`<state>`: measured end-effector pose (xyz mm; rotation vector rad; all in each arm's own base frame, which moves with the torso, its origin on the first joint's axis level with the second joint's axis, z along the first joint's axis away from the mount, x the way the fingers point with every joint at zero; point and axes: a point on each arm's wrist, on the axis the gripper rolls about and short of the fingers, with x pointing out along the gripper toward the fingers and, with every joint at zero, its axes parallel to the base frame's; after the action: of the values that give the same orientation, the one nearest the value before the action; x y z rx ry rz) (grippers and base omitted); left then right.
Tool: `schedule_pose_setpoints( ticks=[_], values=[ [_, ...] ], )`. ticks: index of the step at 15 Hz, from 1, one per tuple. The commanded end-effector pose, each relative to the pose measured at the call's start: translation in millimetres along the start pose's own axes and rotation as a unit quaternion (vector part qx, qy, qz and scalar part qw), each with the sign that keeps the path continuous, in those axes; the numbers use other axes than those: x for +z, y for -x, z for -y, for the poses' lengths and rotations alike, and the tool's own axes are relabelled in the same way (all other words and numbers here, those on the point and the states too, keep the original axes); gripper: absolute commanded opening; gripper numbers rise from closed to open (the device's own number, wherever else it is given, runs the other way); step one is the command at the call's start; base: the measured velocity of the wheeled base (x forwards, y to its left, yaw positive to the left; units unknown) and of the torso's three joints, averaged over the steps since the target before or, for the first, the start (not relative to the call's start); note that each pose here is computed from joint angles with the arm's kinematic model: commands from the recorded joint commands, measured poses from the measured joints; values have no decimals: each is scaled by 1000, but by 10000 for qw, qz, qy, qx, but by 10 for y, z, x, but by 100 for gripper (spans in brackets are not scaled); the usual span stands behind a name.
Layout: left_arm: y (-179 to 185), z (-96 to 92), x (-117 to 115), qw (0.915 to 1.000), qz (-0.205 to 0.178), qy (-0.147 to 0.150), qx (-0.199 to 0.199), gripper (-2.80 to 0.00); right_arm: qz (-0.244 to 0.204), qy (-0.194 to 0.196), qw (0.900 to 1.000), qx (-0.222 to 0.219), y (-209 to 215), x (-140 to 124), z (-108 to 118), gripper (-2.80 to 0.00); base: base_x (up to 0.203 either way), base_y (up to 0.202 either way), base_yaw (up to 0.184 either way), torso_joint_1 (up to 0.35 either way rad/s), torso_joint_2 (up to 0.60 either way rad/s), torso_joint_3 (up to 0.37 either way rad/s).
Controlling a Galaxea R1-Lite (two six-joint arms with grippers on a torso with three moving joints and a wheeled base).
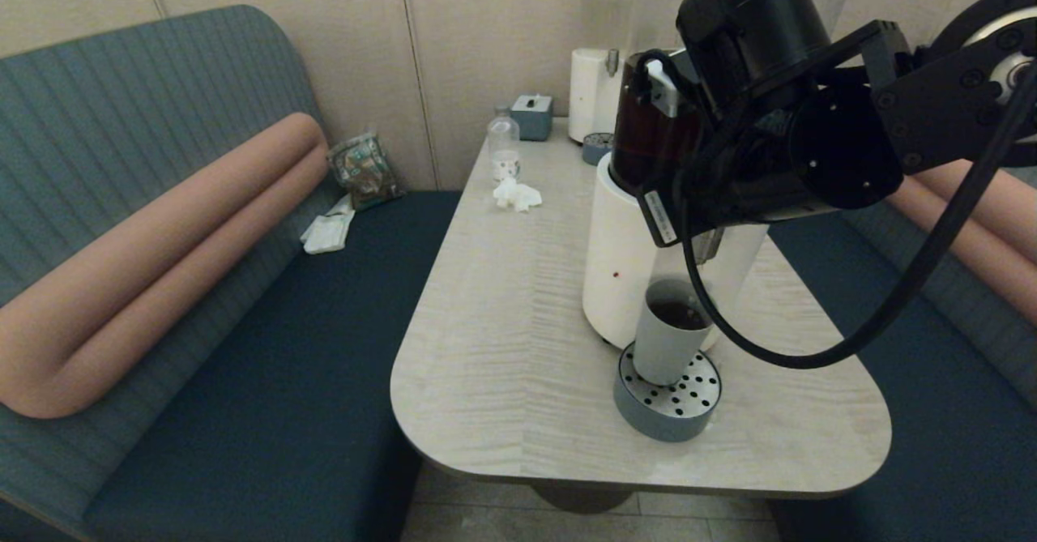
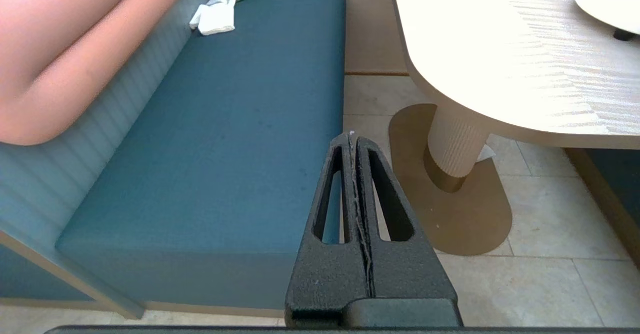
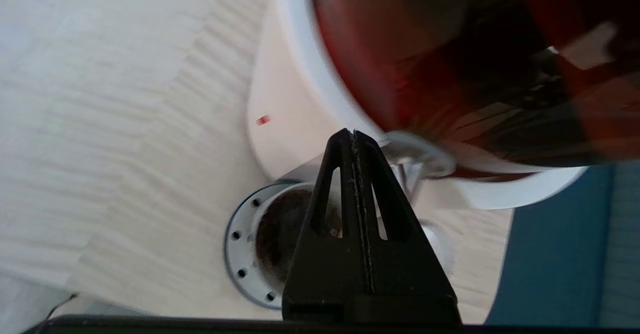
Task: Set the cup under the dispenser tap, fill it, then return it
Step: Turn off the faucet
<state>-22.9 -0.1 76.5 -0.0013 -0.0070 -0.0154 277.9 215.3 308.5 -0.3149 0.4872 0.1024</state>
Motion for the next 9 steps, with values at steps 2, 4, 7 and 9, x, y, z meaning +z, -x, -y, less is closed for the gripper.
schedule_pose_setpoints(
  ticks=[2,4,7,9],
  values=[
    [0,0,0,10000,3,1,0,-280,-49,31,9999,-103,-26,-14,-8,-280,0,0,0,0,0,0],
    [0,0,0,10000,3,1,0,-280,-65,12,9997,-215,-57,-14,16,-280,0,0,0,0,0,0],
    [-1,0,1,10000,-4,1,-6,-280,-63,-1,9997,-238,-56,-13,27,-280,0,0,0,0,0,0],
    [0,0,0,10000,3,1,0,-280,-60,-4,9997,-253,-53,-13,30,-280,0,0,0,0,0,0]
  ],
)
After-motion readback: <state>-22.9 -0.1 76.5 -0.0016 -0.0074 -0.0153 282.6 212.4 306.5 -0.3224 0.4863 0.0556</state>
